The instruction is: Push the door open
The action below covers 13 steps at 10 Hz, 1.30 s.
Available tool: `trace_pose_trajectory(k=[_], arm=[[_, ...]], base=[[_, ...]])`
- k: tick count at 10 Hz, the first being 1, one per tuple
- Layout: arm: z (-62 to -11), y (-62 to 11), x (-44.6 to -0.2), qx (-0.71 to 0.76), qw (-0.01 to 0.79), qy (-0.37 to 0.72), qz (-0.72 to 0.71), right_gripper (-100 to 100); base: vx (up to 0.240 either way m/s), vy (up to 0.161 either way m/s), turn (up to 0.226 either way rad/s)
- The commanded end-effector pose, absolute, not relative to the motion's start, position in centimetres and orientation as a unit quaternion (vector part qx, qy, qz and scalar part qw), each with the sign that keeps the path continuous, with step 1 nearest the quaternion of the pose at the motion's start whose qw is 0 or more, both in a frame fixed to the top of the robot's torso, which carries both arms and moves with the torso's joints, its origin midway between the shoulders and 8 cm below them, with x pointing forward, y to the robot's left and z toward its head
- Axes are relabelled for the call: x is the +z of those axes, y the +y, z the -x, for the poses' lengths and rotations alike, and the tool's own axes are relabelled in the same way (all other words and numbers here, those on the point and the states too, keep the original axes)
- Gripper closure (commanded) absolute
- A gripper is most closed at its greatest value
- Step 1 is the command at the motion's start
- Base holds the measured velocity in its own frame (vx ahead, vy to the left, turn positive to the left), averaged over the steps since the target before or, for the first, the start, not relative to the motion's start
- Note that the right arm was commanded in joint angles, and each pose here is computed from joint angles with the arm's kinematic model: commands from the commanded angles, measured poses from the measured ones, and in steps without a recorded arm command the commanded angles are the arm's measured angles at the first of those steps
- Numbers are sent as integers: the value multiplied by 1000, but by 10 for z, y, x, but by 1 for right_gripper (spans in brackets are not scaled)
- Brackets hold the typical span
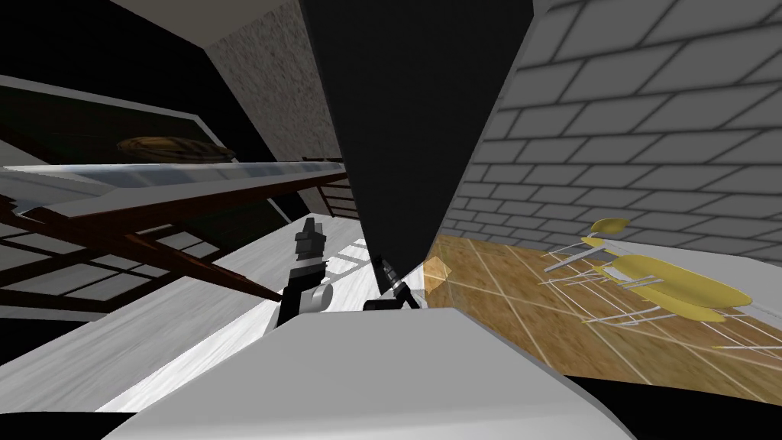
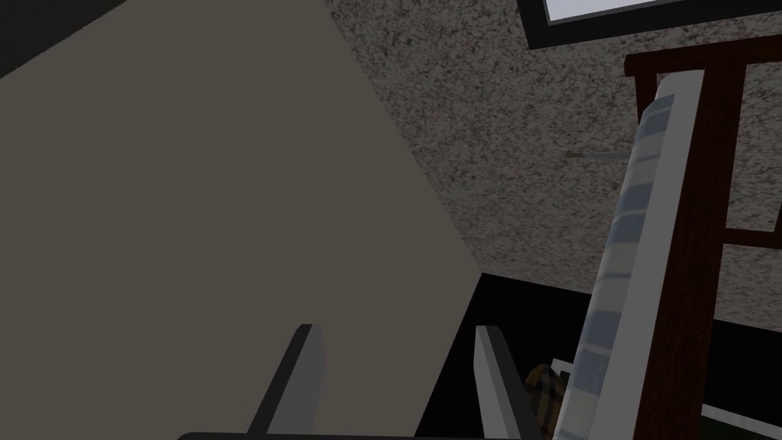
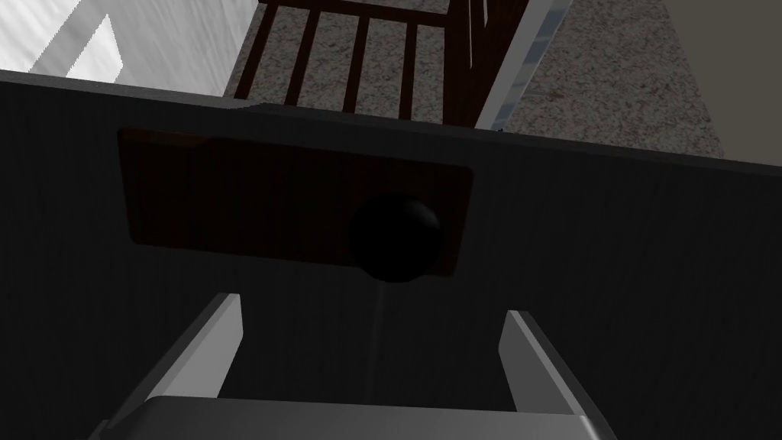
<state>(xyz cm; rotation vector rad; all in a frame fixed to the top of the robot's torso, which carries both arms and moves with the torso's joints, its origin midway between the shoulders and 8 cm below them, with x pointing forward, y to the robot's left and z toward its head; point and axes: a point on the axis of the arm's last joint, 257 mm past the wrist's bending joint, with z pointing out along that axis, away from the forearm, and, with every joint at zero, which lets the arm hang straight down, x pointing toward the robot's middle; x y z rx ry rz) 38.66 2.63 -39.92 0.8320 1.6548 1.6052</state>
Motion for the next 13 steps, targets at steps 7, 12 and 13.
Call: trace_pose_trajectory(k=[7,12,13], arm=[[-386,34,-394,622,337,628,-323,100],[-401,3,-401,603,358,627,-338,100],[-406,-4,-401,599,364,625,-343,100]], base=[[52,35,8],[53,94,-40],[137,182,-74]])
